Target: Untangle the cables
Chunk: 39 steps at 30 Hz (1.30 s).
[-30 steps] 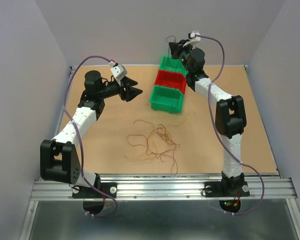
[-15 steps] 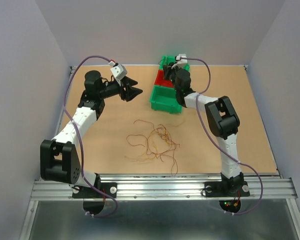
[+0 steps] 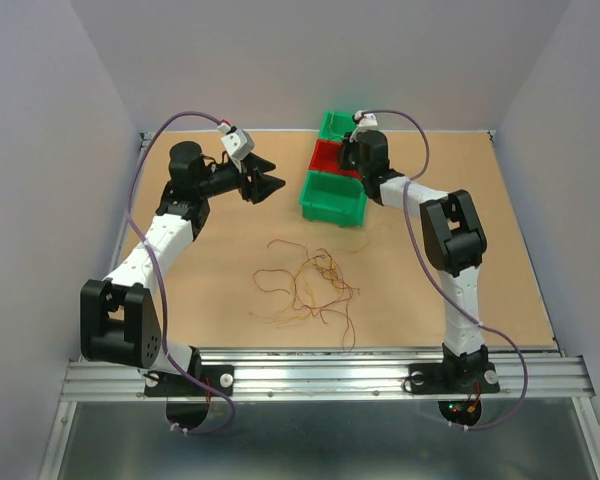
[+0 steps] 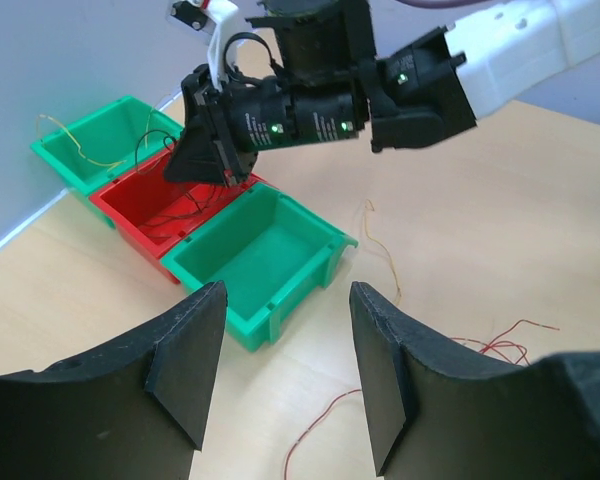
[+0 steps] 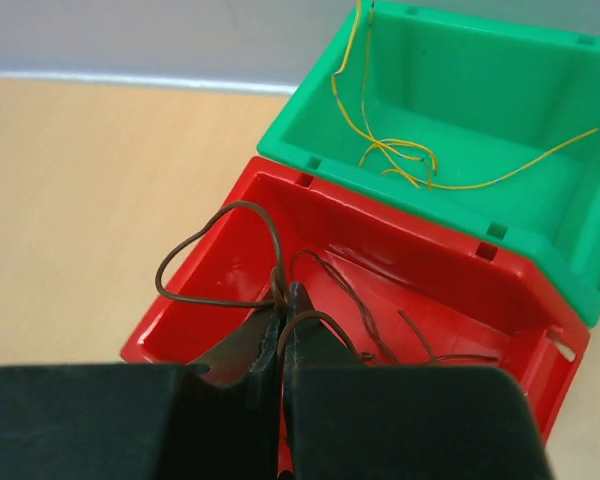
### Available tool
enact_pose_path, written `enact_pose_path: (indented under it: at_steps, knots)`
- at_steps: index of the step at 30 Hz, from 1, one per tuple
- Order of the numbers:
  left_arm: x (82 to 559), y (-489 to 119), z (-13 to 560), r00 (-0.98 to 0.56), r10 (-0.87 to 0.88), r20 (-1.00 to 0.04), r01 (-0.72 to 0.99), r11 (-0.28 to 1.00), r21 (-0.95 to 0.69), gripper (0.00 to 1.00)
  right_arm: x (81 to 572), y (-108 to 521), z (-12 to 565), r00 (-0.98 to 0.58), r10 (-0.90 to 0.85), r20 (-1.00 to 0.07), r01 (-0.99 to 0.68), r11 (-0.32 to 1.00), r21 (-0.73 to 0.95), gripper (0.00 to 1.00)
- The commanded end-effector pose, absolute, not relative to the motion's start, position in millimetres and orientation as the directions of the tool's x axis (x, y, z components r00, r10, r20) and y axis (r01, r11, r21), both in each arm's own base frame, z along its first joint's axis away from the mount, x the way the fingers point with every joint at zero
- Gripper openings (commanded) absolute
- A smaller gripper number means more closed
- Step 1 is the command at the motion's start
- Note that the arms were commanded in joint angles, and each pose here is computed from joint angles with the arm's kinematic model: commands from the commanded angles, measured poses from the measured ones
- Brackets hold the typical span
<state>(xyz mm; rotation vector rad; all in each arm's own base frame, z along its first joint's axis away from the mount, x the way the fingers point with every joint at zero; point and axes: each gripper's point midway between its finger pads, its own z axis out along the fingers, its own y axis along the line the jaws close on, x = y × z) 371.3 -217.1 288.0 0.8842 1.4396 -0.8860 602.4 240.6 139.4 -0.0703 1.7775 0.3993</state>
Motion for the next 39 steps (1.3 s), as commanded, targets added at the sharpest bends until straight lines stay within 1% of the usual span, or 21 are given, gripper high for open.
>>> enact_pose_path:
  at_steps: [1, 2, 3, 5, 6, 8, 9, 12, 15, 18, 22, 23, 24, 26, 32, 33, 39]
  knots:
    - [358.6, -218.8, 308.0, 0.031, 0.010, -0.999, 0.916, 0.401, 0.032, 0.63, 595.4, 252.1, 133.2, -0.374, 0.040, -0.927, -0.450, 0.866, 0.219, 0.00]
    - [357.8, -219.6, 308.0, 0.031, 0.009, -0.999, 0.917, 0.397, 0.032, 0.63, 594.5, 249.8, 127.3, -0.368, -0.018, -0.930, -0.480, 0.860, 0.174, 0.00]
    - [358.0, -219.7, 307.2, 0.027, 0.009, -1.000, 0.917, 0.397, 0.028, 0.63, 588.3, 249.8, 114.8, -0.404, -0.065, -0.912, -0.503, 0.849, 0.162, 0.00]
    - [358.8, -220.0, 307.0, 0.027, 0.009, -1.000, 0.918, 0.395, 0.028, 0.63, 589.8, 251.3, 105.0, -0.415, -0.119, -0.902, -0.537, 0.832, 0.137, 0.01]
    - [358.8, -220.4, 305.9, 0.021, 0.009, -1.000, 0.919, 0.393, 0.023, 0.63, 589.2, 247.1, 97.3, -0.417, -0.173, -0.892, -0.558, 0.824, 0.101, 0.01]
    - [359.2, -220.7, 305.4, 0.018, 0.008, -1.000, 0.920, 0.391, 0.020, 0.63, 596.1, 248.3, 99.8, -0.395, -0.192, -0.898, -0.583, 0.808, 0.083, 0.01]
    - [359.0, -221.0, 305.2, 0.015, 0.008, -1.000, 0.921, 0.388, 0.017, 0.63, 592.7, 244.8, 80.2, -0.436, -0.221, -0.872, -0.593, 0.799, 0.094, 0.00]
    - [359.1, -221.3, 304.3, 0.014, 0.008, -1.000, 0.923, 0.385, 0.016, 0.63, 587.5, 257.6, 61.9, -0.485, -0.260, -0.835, -0.664, 0.730, 0.159, 0.01]
    - [359.6, -221.2, 303.2, 0.012, 0.010, -1.000, 0.922, 0.387, 0.015, 0.63, 583.6, 262.8, 50.8, -0.521, -0.278, -0.807, -0.676, 0.711, 0.192, 0.00]
    - [361.5, -221.6, 300.8, 0.004, 0.012, -1.000, 0.922, 0.387, 0.009, 0.63, 573.9, 256.0, 34.2, -0.571, -0.302, -0.764, -0.649, 0.736, 0.194, 0.01]
    - [365.2, -221.8, 297.9, -0.006, 0.016, -1.000, 0.922, 0.387, 0.000, 0.63, 559.8, 249.5, 30.6, -0.600, -0.310, -0.737, -0.624, 0.758, 0.189, 0.02]
    - [365.4, -222.6, 297.4, -0.006, 0.017, -1.000, 0.923, 0.384, 0.001, 0.62, 551.6, 247.3, 31.1, -0.607, -0.318, -0.728, -0.622, 0.760, 0.187, 0.06]
    - [366.0, -222.6, 296.4, -0.008, 0.019, -1.000, 0.923, 0.384, 0.000, 0.62, 550.1, 247.2, 36.3, -0.602, -0.319, -0.732, -0.624, 0.760, 0.182, 0.08]
    - [366.9, -222.6, 295.4, -0.010, 0.019, -1.000, 0.923, 0.385, -0.001, 0.62, 548.0, 244.6, 41.7, -0.600, -0.319, -0.733, -0.617, 0.769, 0.170, 0.15]
    - [367.9, -221.5, 296.2, -0.001, 0.025, -1.000, 0.919, 0.395, 0.009, 0.62, 567.5, 244.1, 86.7, -0.564, -0.249, -0.787, -0.565, 0.812, 0.147, 0.21]
    - [367.8, -221.0, 295.8, -0.003, 0.026, -1.000, 0.917, 0.399, 0.007, 0.62, 572.4, 245.4, 94.6, -0.567, -0.214, -0.795, -0.541, 0.825, 0.164, 0.27]
    - [368.3, -220.0, 296.5, 0.005, 0.030, -1.000, 0.914, 0.406, 0.017, 0.62, 584.1, 246.9, 130.5, -0.556, -0.096, -0.826, -0.463, 0.860, 0.212, 0.41]
